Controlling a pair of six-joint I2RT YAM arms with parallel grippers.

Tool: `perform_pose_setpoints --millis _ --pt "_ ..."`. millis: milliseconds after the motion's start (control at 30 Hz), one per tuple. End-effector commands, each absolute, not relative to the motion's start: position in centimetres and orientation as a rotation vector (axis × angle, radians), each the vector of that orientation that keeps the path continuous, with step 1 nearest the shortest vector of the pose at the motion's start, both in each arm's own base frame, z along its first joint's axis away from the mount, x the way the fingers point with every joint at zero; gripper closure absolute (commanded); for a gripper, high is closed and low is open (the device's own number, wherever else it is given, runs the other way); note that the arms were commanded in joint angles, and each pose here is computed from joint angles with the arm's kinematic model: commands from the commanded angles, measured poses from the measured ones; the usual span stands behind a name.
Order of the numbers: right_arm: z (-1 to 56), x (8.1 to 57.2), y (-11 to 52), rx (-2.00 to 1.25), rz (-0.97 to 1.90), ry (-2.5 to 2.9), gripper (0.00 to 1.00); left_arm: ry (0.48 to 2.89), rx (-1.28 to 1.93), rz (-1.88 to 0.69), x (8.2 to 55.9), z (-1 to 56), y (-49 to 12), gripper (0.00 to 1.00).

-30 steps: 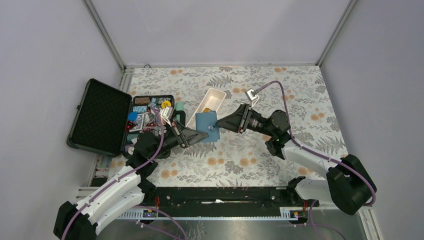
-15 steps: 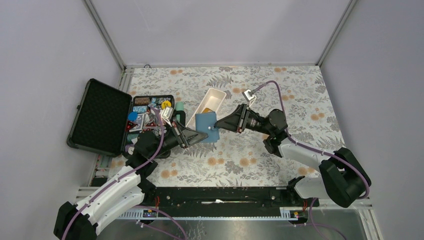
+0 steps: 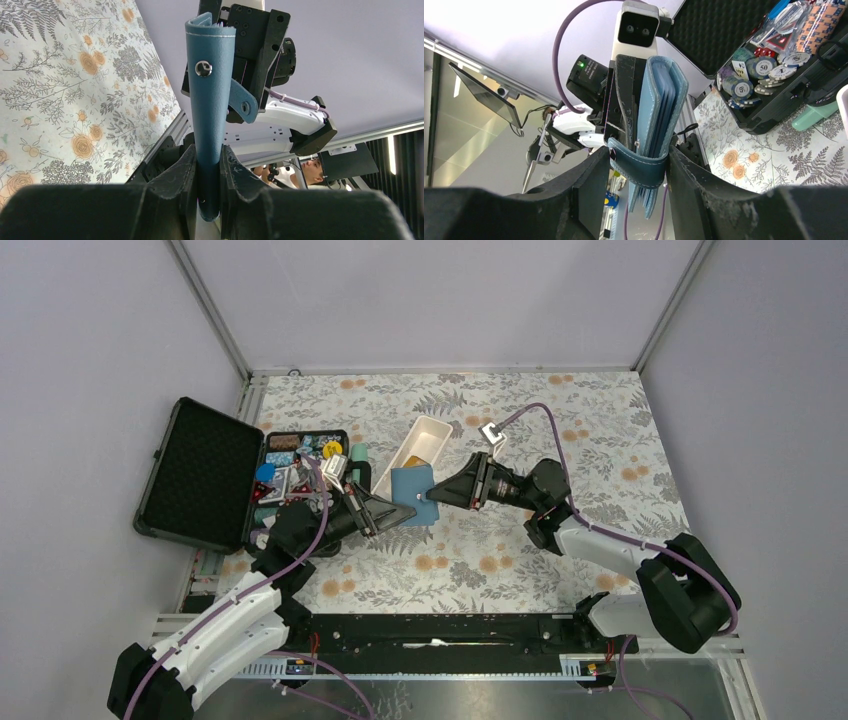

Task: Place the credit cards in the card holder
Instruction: Close the card holder at the center of the board.

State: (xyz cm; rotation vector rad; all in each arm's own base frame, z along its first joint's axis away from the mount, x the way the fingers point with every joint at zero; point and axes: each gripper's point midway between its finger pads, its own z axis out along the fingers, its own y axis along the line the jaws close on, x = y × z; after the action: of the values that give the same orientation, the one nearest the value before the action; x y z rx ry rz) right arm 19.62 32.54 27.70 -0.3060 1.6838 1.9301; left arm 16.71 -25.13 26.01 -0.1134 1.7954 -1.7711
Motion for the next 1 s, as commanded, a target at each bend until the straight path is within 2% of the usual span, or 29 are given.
perform_pose_setpoints --millis 0,367,967 --pt "29.7 17.8 33.3 -0.471 1.972 1.598 0.48 1.755 -0.110 -1.746 17.4 27.0 -24.9 1.00" --pt "29.7 17.9 33.8 -0.469 1.993 1.590 0.51 1.755 -0.074 -1.751 17.1 27.2 -25.1 1.00" --pt "29.6 17.7 34.4 -0.479 2.063 1.623 0.61 1.756 0.000 -1.741 16.7 27.4 -25.3 1.00"
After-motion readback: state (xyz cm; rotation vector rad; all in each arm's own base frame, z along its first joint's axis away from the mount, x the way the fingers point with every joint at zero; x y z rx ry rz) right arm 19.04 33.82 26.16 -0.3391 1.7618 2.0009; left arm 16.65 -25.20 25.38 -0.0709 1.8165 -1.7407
